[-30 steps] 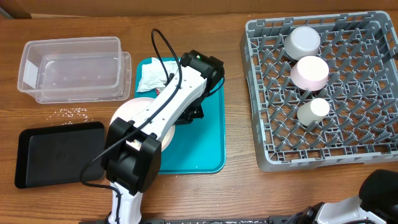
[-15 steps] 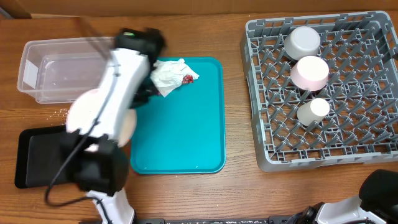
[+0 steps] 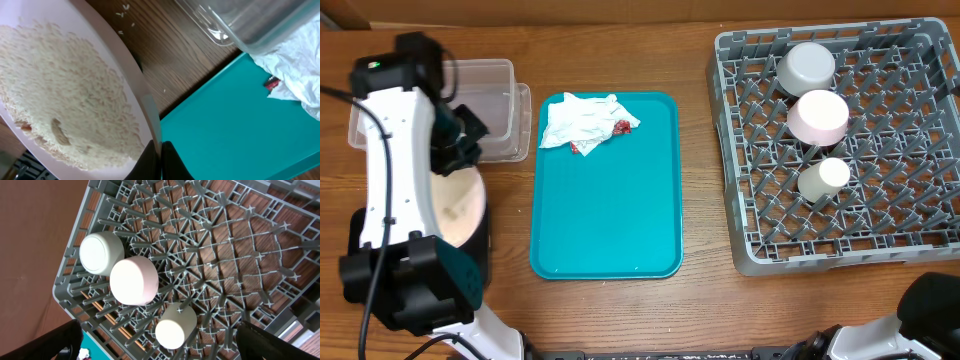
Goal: Sort waste into correct bins and load items into the dishwasher
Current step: 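Carry the plate left over the black tray, then tilt the plate to dump the rice onto the black tray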
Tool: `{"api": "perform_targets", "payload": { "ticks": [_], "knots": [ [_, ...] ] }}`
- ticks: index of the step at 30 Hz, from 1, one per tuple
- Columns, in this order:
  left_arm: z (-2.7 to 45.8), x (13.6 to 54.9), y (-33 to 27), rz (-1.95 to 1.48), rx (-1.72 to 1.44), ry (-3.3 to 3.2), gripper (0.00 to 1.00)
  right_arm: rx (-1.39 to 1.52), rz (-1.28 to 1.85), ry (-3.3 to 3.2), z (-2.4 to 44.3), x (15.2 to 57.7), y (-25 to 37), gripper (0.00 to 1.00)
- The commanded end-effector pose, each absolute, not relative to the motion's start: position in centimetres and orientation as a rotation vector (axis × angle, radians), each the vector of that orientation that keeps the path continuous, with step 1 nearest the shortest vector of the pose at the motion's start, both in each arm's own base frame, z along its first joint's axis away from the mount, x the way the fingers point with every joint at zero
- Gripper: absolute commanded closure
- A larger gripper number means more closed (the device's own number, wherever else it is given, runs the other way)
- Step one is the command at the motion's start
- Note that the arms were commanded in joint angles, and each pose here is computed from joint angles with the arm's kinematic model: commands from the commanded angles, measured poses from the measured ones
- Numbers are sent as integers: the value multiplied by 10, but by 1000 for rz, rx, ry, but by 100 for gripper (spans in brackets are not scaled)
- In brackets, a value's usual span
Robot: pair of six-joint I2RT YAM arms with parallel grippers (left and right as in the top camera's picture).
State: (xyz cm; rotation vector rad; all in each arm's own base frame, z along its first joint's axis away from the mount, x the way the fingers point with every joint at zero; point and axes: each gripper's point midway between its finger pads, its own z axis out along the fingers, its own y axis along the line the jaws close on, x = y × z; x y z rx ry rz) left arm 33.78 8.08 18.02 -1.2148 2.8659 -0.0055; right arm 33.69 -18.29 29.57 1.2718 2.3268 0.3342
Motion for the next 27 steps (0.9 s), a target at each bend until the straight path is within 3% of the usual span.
{"api": "perform_targets", "payload": {
  "ticks": [1,27],
  "knots": [
    [188,335,95,-97,-1197,2850,96,1271,339,2315,299,338,-183,0],
    [152,315,119,-944,-1355,2644,96,1271,339,2315,299,338,-183,0]
  ]
}}
